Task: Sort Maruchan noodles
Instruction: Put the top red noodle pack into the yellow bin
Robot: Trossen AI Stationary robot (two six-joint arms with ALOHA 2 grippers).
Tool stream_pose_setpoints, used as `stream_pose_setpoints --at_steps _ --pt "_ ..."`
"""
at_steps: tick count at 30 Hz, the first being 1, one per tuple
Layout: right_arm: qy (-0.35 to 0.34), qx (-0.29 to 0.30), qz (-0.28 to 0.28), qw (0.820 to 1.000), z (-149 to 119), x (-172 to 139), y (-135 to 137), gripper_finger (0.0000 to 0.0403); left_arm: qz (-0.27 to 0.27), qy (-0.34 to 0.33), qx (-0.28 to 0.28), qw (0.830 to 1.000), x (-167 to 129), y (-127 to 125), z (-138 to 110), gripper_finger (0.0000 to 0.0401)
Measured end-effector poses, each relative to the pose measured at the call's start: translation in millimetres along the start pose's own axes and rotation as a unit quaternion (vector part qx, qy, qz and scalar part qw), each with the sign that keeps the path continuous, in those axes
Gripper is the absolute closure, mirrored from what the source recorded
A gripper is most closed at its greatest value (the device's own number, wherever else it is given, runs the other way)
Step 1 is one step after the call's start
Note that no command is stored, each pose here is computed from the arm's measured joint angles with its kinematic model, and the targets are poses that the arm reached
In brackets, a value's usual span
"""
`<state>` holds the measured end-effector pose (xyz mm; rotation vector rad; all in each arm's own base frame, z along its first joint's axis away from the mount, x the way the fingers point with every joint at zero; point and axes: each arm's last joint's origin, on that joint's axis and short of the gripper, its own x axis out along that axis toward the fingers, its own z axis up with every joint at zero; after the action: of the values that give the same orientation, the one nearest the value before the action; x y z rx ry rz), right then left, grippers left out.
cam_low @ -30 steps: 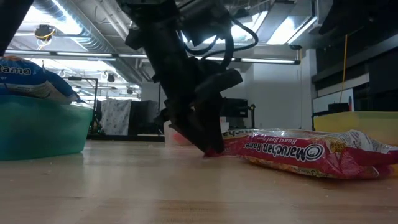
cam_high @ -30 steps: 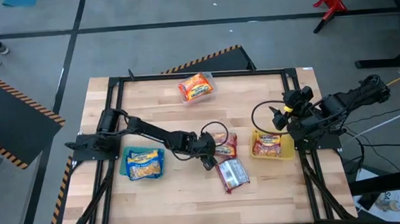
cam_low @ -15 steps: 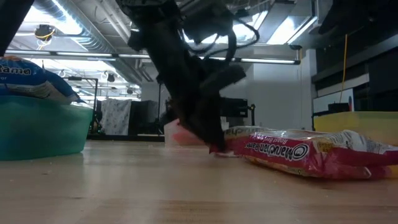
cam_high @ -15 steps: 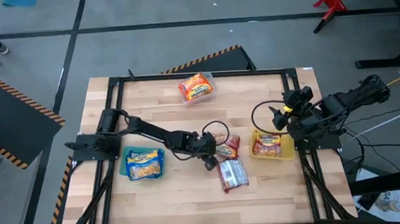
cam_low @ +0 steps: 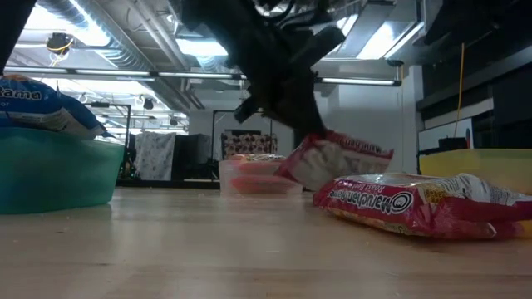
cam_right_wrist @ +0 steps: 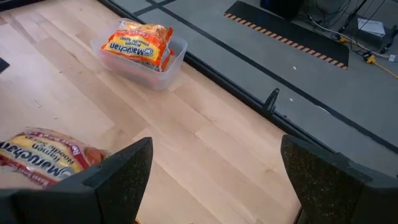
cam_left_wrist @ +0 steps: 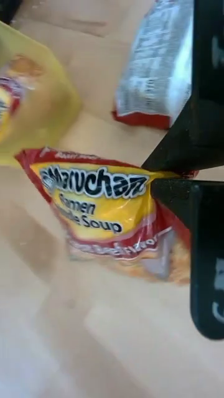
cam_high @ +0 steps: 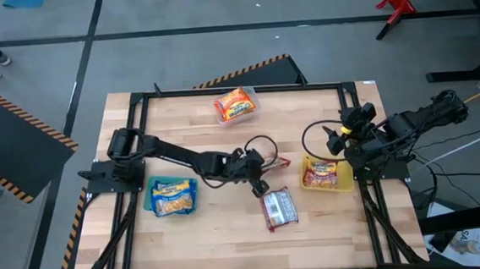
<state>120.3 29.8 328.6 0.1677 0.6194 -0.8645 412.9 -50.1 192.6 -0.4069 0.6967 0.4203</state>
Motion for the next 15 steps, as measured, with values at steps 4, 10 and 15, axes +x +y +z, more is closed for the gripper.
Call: stream_pose_setpoints --at_steps 4,10,15 --pt "-0.001 0.0 0.0 1.0 0 0 0 0.0063 0.011 -0.033 0.027 0.999 -7 -7 17 0.0398" --pt "-0.002 0.001 -0.001 1.0 0 0 0 0.0063 0.022 -0.07 0.06 0.996 -12 -10 40 0.0398" --pt "-0.023 0.013 -0.011 1.0 1 0 -1 0.0063 0.028 -0.092 0.072 0.993 -14 -8 53 0.0398"
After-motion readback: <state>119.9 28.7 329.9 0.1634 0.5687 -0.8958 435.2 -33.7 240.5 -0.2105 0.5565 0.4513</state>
